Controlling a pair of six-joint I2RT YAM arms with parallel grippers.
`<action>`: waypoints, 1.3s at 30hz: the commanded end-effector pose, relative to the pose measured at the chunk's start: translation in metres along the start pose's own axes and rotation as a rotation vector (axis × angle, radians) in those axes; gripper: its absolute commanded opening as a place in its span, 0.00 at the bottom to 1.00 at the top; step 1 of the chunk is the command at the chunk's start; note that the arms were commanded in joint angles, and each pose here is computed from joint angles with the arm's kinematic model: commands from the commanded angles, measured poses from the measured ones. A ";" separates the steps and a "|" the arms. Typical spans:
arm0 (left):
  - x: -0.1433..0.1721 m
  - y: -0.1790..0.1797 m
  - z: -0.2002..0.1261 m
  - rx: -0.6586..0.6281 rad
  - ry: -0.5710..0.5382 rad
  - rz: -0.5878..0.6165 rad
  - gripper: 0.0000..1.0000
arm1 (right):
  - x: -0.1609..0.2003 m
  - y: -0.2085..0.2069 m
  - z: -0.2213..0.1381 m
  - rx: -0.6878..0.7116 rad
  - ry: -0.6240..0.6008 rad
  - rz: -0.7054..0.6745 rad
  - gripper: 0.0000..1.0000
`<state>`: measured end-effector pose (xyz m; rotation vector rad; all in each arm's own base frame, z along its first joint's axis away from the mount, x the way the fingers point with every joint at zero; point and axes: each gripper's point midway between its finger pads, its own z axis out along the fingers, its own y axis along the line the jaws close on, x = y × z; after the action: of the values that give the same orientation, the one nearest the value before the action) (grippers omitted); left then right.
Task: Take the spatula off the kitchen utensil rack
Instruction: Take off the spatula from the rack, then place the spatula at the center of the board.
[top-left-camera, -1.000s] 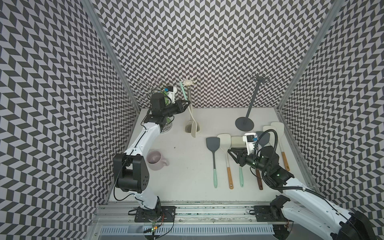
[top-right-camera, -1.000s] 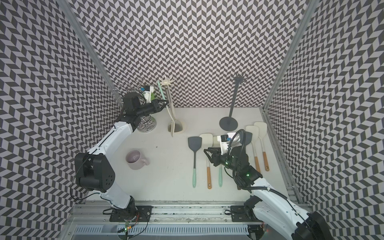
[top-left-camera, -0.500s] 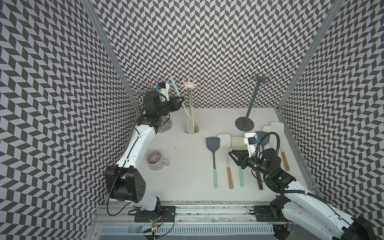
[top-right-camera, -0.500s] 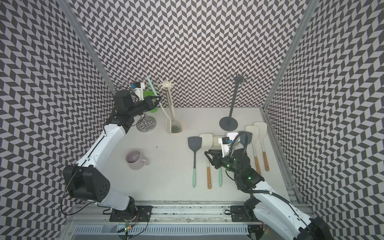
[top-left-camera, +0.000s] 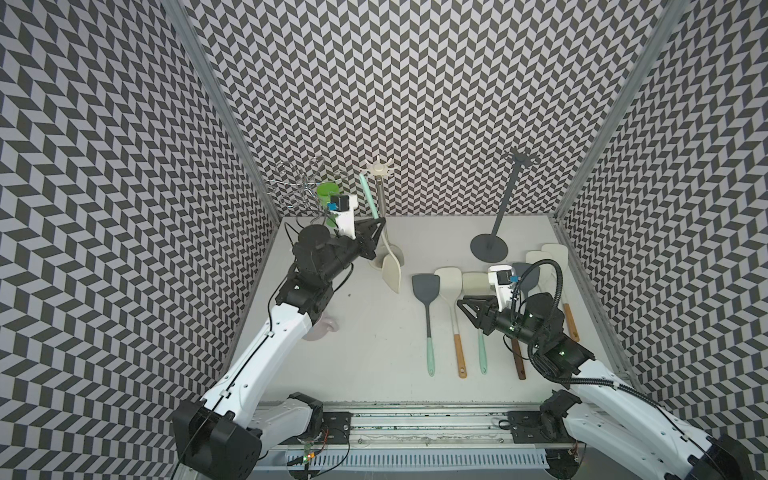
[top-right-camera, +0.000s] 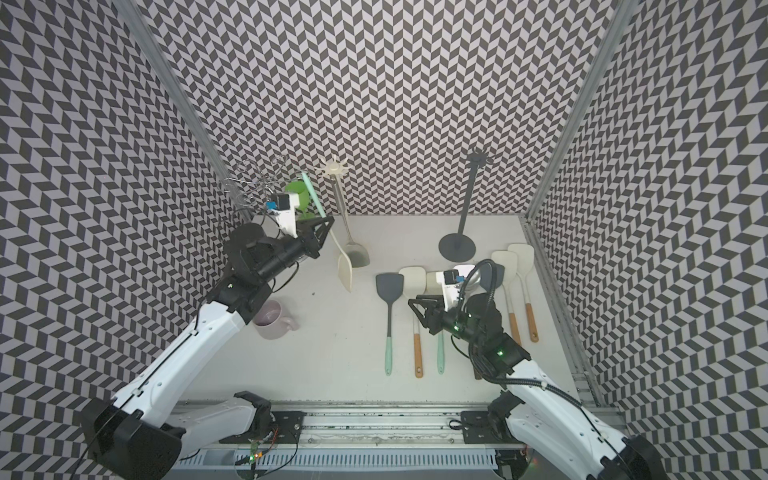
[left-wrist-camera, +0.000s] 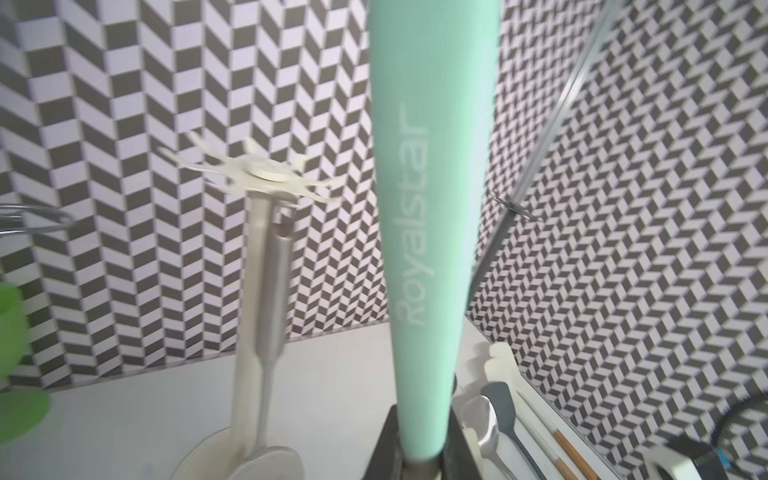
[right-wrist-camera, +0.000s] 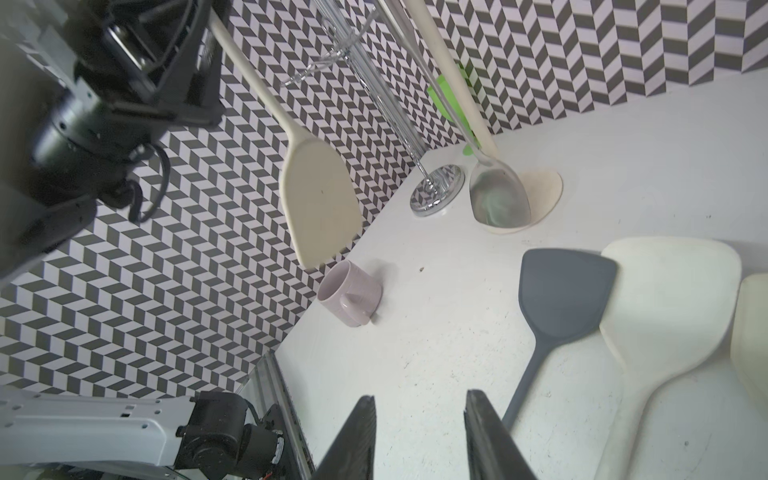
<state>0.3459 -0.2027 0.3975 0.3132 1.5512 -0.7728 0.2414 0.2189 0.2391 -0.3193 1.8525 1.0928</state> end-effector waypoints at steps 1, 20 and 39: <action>0.003 -0.003 0.004 -0.036 -0.100 0.144 0.00 | -0.041 0.021 -0.006 -0.028 -0.091 -0.082 0.37; 0.157 -0.086 0.056 -0.034 0.146 0.670 0.00 | -0.119 0.084 -0.019 -0.150 -0.220 -0.236 0.38; 0.164 -0.101 0.053 -0.020 0.134 0.692 0.00 | -0.113 0.049 0.016 -0.031 -0.139 -0.108 0.34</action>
<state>0.3030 -0.3453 0.2420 0.8940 1.5098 -0.1587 0.2766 0.2384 0.3414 -0.3791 1.7057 1.0595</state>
